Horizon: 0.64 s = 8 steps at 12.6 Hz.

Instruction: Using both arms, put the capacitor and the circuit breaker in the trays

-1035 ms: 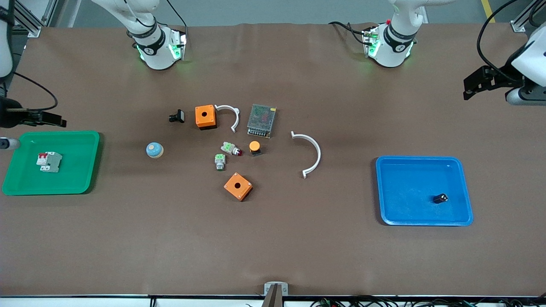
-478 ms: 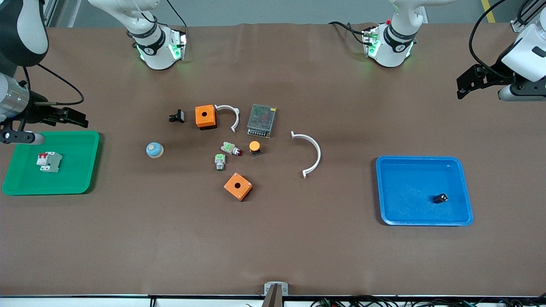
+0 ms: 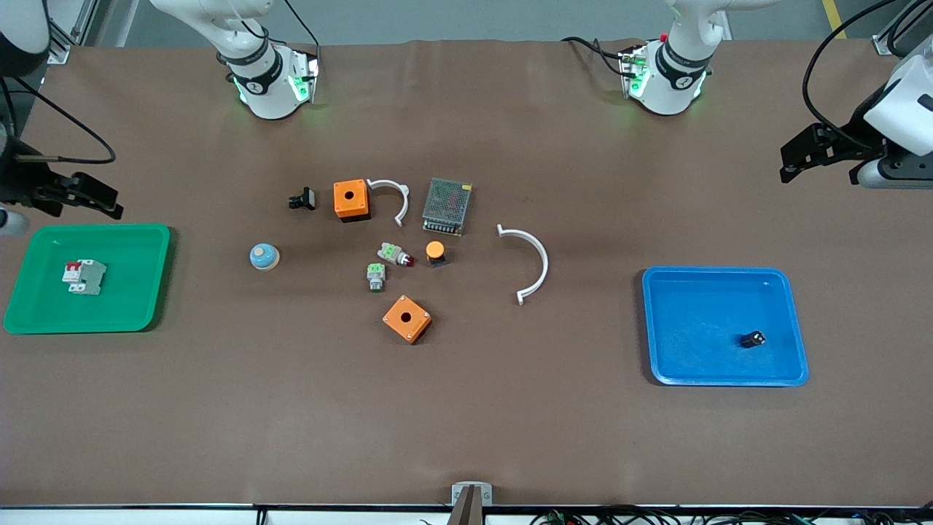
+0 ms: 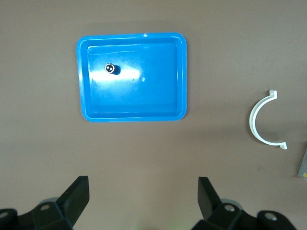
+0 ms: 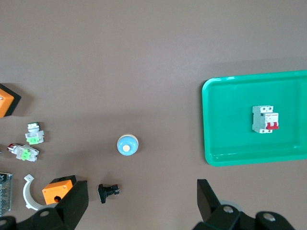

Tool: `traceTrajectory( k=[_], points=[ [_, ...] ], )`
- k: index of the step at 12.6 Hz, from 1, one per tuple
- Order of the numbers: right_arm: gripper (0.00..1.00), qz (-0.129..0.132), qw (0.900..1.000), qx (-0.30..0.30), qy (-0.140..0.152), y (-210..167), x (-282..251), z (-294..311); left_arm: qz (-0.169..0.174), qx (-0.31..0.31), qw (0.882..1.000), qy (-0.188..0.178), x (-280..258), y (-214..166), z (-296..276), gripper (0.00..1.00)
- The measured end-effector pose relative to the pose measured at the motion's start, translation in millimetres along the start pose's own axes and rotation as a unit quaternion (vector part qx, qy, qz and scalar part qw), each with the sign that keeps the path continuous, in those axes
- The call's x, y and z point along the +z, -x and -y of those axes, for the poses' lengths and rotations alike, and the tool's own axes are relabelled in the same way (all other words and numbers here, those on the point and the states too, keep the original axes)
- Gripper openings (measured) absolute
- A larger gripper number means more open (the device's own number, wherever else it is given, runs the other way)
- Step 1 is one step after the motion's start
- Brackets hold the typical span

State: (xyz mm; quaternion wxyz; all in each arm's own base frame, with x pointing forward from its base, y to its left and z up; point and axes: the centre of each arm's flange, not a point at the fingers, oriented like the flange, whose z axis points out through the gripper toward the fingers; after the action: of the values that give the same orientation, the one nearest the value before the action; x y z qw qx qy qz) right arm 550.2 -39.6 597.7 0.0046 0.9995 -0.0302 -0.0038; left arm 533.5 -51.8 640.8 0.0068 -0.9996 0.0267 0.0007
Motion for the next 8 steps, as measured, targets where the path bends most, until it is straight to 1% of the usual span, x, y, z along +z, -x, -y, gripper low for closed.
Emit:
traceTrajectory(
  k=[2,6,8],
  points=[
    [1.00,-0.008,1.000,0.001,0.000,-1,-14,-1,-0.001,0.000,1.000,0.001,-1,0,0,1.00],
    [1.00,-0.012,1.000,0.002,0.000,-7,-15,-2,-0.002,0.000,1.000,0.001,-2,0,0,1.00],
    [1.00,-0.018,1.000,0.002,0.000,-11,-21,-2,-0.002,0.000,1.000,0.001,-2,0,0,1.00]
  ],
)
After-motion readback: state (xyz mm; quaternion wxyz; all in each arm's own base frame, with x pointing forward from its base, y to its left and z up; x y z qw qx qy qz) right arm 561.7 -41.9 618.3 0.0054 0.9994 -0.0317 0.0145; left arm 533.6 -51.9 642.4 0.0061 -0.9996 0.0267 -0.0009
